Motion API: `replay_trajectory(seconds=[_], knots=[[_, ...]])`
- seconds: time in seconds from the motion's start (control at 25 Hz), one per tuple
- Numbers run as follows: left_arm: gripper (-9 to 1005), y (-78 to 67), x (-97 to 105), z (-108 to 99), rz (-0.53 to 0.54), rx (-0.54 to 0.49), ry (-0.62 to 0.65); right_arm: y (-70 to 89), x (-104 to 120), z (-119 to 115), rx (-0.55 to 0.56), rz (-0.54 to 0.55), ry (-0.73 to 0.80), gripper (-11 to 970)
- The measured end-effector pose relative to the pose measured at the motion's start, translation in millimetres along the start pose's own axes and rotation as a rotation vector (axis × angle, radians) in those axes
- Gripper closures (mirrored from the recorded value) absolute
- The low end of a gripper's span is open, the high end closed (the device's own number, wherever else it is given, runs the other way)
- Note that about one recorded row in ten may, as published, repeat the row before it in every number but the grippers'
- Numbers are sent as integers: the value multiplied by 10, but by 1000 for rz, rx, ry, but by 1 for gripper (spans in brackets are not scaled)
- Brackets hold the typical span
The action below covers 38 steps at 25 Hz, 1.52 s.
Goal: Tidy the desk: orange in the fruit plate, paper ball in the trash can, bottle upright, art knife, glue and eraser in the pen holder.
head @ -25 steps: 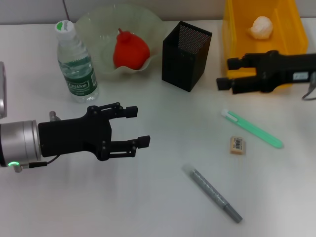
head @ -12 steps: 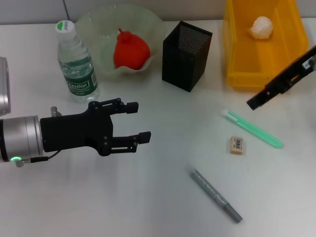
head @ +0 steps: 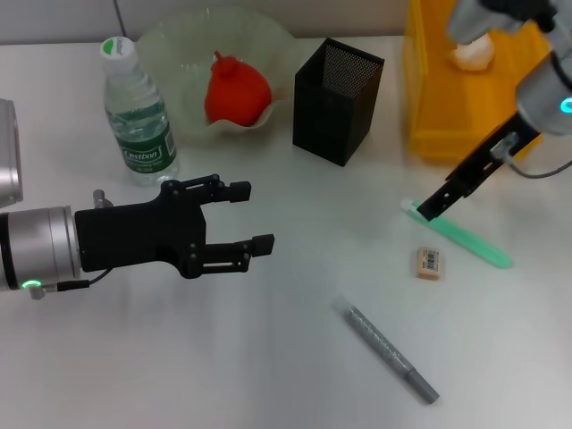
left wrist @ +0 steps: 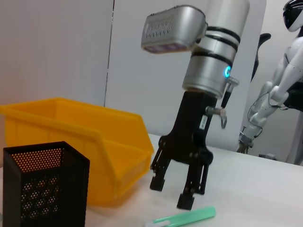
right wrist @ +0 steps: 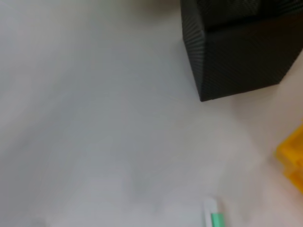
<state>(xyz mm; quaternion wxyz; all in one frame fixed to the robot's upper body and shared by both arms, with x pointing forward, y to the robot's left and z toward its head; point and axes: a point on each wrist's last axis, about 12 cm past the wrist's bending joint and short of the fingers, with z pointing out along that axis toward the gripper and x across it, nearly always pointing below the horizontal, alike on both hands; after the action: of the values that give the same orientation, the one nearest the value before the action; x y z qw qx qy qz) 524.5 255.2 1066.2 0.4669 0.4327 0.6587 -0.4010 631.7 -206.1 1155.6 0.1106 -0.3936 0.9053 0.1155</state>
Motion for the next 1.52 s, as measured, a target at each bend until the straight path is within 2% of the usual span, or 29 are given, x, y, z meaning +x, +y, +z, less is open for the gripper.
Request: replay_trajectory(seconds=[0.32,0.6,0.8,1.4,1.52], knots=[[194,22,-10,19,3,-6,5,81,-13,209,28,-46,3,312],[194,24,-11,21,5,-7,6,83,-4,275,34,-42,-4,317],[194,28,-15,22,8,-8,7,77,8,303,34,-40,-6,554],[194,37,-26,21,16,-9,9,78,24,384,35,-53,-13,594],[194,37,-26,21,16,-9,9,77,24,385,35,-53,-13,642]])
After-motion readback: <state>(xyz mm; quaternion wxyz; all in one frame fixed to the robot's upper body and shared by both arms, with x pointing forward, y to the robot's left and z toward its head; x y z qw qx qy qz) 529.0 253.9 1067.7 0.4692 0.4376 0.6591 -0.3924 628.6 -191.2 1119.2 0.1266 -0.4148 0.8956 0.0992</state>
